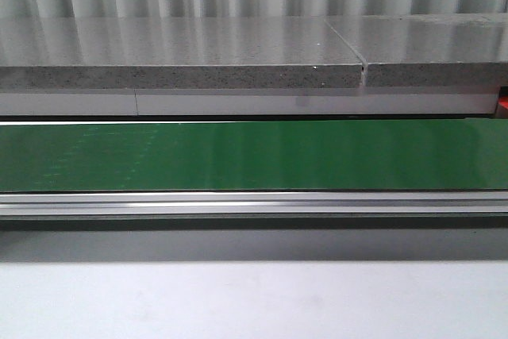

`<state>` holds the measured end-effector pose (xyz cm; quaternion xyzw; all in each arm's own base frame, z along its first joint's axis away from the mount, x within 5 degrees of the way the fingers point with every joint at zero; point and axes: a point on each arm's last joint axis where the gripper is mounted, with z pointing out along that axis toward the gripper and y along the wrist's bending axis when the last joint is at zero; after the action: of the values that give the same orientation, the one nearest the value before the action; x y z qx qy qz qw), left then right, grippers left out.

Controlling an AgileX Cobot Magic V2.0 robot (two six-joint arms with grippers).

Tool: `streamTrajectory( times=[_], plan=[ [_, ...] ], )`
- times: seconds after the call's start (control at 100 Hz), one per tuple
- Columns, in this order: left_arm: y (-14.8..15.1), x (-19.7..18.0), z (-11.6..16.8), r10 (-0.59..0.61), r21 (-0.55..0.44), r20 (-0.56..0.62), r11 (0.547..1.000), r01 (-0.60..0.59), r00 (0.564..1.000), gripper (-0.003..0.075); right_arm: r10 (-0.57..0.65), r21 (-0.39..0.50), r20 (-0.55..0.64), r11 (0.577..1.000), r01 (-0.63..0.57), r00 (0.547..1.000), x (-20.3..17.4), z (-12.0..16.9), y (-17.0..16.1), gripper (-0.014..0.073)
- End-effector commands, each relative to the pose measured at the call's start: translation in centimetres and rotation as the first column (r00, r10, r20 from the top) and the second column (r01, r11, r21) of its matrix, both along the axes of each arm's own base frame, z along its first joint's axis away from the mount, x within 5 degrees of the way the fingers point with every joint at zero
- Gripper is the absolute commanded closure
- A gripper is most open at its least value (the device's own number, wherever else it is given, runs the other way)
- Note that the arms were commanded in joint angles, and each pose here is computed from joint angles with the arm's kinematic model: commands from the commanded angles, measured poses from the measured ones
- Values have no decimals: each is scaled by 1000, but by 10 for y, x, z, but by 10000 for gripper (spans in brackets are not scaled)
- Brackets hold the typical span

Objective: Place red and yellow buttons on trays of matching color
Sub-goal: 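Lower the red button into the red tray and open the right gripper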

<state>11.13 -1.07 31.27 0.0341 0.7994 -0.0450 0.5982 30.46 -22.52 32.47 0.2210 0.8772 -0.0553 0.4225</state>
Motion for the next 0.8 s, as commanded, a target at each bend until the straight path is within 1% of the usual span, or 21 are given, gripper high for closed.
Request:
streamTrajectory(
  times=[0.0,0.22,0.43,0.6,0.79],
  plan=[
    [0,1,15,12,-18,94,1000,-10,995,740,-49,-23,83,998,51,995,4,12,-8,508],
    [0,1,15,12,-18,94,1000,-10,995,740,-64,55,-4,996,64,998,24,-40,-25,508],
    [0,1,15,12,-18,94,1000,-10,995,740,-73,93,-56,993,78,996,34,-73,-34,508],
    [0,1,15,12,-18,94,1000,-10,995,740,-84,135,-65,987,92,994,38,-88,-37,508],
    [0,1,15,12,-18,94,1000,-10,995,740,-101,139,-46,984,107,994,40,-89,-38,508]
  ],
)
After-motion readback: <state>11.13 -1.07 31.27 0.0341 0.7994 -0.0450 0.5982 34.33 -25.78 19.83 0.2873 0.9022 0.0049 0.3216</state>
